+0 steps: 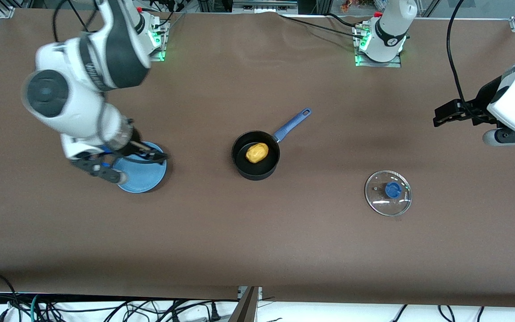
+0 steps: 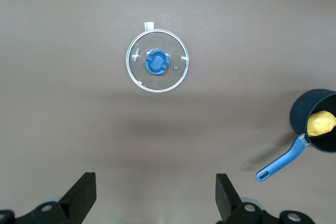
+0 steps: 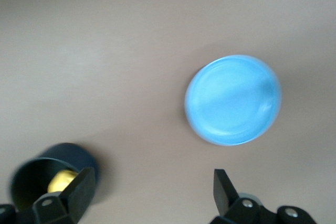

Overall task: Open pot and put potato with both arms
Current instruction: 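Release the potato into the saucepan and withdraw the right gripper toward the plate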

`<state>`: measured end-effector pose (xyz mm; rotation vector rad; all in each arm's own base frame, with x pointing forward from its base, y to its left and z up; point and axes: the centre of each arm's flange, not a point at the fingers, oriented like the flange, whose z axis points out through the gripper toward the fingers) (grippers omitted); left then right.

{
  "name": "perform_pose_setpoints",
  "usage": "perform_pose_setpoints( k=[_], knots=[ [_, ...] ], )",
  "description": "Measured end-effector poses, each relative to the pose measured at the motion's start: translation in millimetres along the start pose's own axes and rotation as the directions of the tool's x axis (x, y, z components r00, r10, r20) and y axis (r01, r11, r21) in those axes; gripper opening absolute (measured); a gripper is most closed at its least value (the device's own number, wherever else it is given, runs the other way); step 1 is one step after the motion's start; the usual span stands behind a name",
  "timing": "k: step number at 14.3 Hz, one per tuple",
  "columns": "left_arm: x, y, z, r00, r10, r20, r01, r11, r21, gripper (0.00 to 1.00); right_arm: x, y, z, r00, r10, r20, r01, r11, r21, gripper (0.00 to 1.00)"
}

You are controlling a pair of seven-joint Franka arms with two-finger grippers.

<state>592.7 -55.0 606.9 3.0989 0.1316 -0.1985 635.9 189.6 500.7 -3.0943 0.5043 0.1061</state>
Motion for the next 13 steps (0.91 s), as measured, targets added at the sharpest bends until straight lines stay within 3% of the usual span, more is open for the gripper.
perform_pose_setpoints(
  k=[5, 9, 13],
  knots=[
    [3, 4, 6, 1.000, 0.006, 0.011, -0.006, 1.000, 0.002, 1.00, 18, 129, -35, 0.990, -0.141, 0.029, 0.141, 0.990, 0.008, 1.00],
    [3, 5, 6, 1.000, 0.008, 0.011, -0.008, 1.000, 0.002, 1.00, -25, 146, -43, 0.978, -0.206, 0.017, 0.206, 0.979, -0.010, 1.00],
    [3, 6, 6, 1.000, 0.009, 0.011, -0.009, 1.000, 0.003, 1.00, -27, 181, -45, 0.983, -0.186, 0.000, 0.186, 0.983, 0.000, 1.00]
  ],
)
